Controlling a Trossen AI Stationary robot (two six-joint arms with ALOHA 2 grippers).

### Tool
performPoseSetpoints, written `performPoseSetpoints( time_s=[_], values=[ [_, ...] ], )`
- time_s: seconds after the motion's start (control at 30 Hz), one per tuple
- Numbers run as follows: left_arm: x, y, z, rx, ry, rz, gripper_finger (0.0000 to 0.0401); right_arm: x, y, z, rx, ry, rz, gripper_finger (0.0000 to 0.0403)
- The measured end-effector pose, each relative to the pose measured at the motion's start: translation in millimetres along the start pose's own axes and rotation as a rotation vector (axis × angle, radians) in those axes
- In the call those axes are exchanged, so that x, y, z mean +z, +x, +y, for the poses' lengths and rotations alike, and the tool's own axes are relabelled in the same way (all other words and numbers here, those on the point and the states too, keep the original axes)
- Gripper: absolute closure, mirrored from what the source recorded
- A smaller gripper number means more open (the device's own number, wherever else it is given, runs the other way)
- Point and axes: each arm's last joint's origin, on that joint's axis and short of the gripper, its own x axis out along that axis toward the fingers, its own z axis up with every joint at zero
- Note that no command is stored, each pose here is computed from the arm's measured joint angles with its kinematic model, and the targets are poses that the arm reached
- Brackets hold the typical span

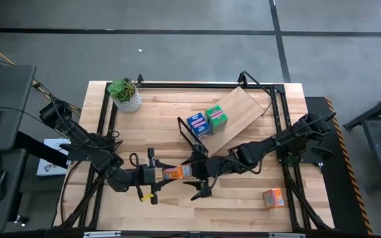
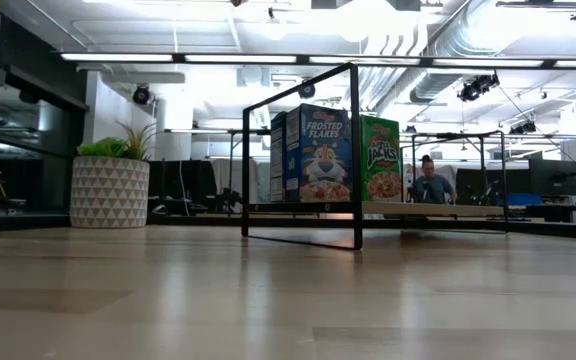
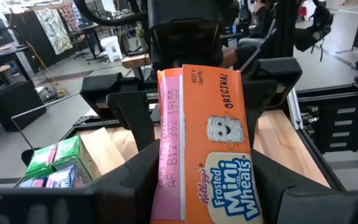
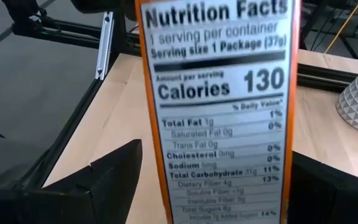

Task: Stack cereal on shelf
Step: Put the top orange cereal box on the shelf

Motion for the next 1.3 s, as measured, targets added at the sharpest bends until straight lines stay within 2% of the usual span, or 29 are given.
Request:
performPoseSetpoints(
  time_s=[0.17,0.5,0.67,0.83,1.03,1.17,1.3],
  values=[
    [0.8,-0.4,0.7,0.001,-0.013,-0.003,0.0240,-0.5,0.4,-1.4,-0.003,0.001,0.005,0.0114],
    [0.7,-0.4,1.0,0.012,-0.045,-0.002,0.0240,-0.6,0.4,-1.8,-0.007,0.001,0.005,0.0205],
    [0.7,-0.5,0.9,0.011,-0.060,-0.002,0.0238,-0.6,0.4,-1.5,-0.004,0.000,0.006,0.0239],
    [0.5,-0.8,0.5,0.006,-0.060,-0.001,0.0214,-1.0,0.4,-1.4,0.001,-0.002,0.010,0.0244],
    [1.9,-4.1,-0.5,-0.004,-0.054,-0.005,0.0158,-4.4,0.1,-1.3,0.003,-0.018,0.045,0.0237],
    [9.4,-16.8,-1.6,-0.035,-0.050,-0.033,0.0126,-4.8,-7.6,-3.5,-0.002,-0.027,0.077,0.0240],
    [20.0,-36.9,-0.1,-0.067,-0.064,-0.064,0.0113,-2.1,-28.3,-8.7,-0.008,-0.032,0.117,0.0242]
  ],
)
